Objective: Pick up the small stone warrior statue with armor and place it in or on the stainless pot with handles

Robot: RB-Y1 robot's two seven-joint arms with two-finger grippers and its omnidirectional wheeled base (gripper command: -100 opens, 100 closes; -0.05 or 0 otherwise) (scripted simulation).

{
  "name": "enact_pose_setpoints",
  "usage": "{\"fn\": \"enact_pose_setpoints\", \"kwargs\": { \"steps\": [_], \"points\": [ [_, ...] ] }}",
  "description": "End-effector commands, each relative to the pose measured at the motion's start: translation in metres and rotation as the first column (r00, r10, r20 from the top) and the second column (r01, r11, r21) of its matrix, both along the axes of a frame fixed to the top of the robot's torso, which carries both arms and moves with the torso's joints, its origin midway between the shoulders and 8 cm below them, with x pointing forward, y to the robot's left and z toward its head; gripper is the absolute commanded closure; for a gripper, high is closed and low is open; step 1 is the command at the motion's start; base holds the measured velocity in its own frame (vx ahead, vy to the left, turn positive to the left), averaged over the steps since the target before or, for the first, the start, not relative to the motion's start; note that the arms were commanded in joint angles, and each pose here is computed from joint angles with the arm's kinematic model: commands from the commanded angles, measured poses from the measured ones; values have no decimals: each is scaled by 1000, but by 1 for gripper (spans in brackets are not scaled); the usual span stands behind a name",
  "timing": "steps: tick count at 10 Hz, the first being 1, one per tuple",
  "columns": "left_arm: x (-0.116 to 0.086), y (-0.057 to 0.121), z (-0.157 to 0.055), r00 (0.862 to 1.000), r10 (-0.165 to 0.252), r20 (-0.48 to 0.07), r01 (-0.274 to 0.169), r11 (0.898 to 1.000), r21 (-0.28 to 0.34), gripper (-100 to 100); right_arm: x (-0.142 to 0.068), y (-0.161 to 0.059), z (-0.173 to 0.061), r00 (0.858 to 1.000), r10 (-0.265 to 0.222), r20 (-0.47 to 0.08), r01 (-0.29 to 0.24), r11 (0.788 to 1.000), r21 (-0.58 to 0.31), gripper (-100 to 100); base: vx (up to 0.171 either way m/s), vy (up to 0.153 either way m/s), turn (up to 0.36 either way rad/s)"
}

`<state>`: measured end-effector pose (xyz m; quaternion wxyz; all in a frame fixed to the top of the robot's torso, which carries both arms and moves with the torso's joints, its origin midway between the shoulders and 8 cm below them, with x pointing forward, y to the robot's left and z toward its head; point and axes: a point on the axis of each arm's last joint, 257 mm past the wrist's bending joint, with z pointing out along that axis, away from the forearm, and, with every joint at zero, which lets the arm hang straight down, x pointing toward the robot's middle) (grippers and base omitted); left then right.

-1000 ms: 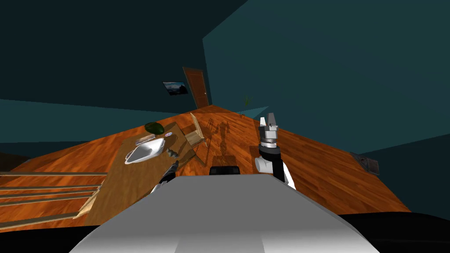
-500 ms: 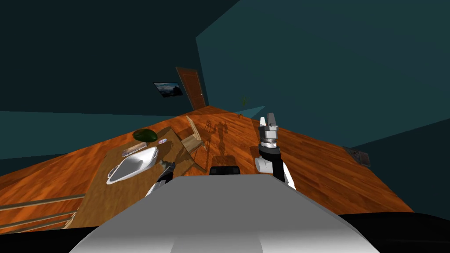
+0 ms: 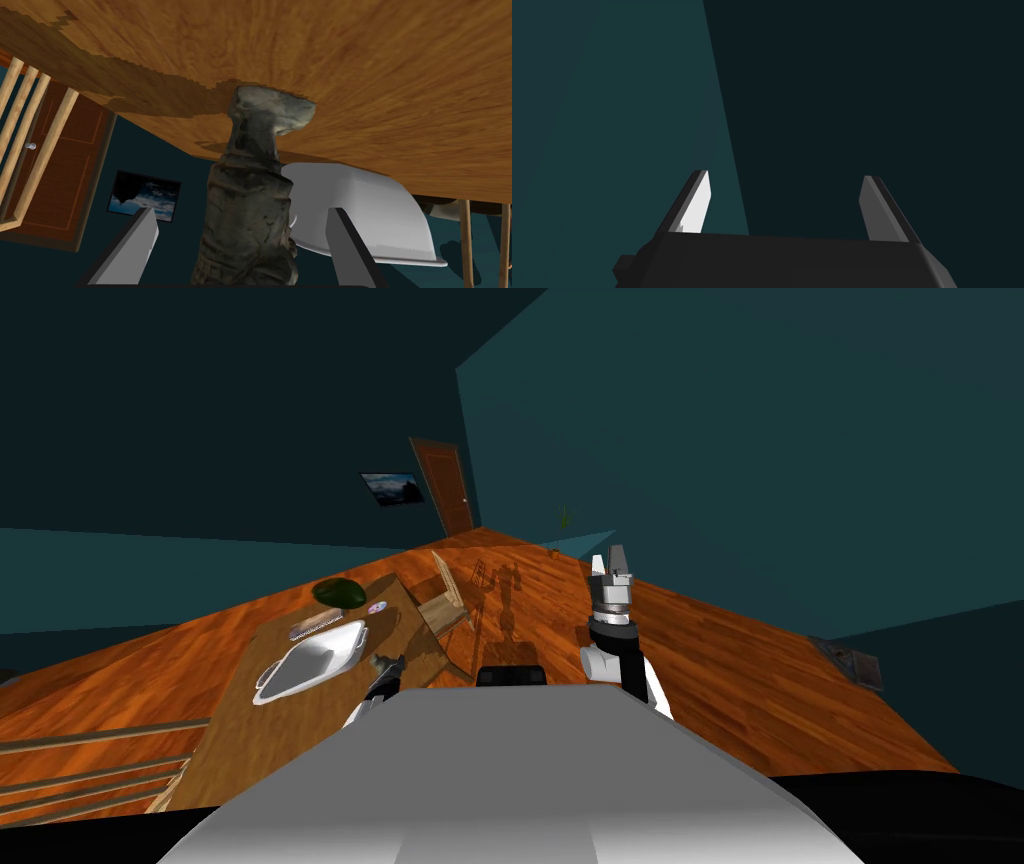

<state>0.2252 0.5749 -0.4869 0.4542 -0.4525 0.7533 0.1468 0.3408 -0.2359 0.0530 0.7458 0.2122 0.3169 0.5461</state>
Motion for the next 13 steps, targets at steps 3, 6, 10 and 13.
{"fn": "enact_pose_setpoints", "kwargs": {
  "steps": [3,6,10,13],
  "points": [
    [0,-1,0,1000,-3,0,3,1000,1,100,0,0,0,1000,0,0,0,1000,0,0,16,13,8],
    [1,-1,0,1000,-4,0,4,1000,1,100,0,0,0,1000,0,0,0,1000,0,0,0,0,0],
    [-10,14,9,1000,30,0,-30,1000,1,100,0,0,0,1000,0,0,0,1000,0,0,-47,-50,-104],
    [-16,6,1,1000,21,-19,-21,1000,-3,100,0,0,0,1000,0,0,0,1000,0,0,-37,-42,-14]
  ]
}}
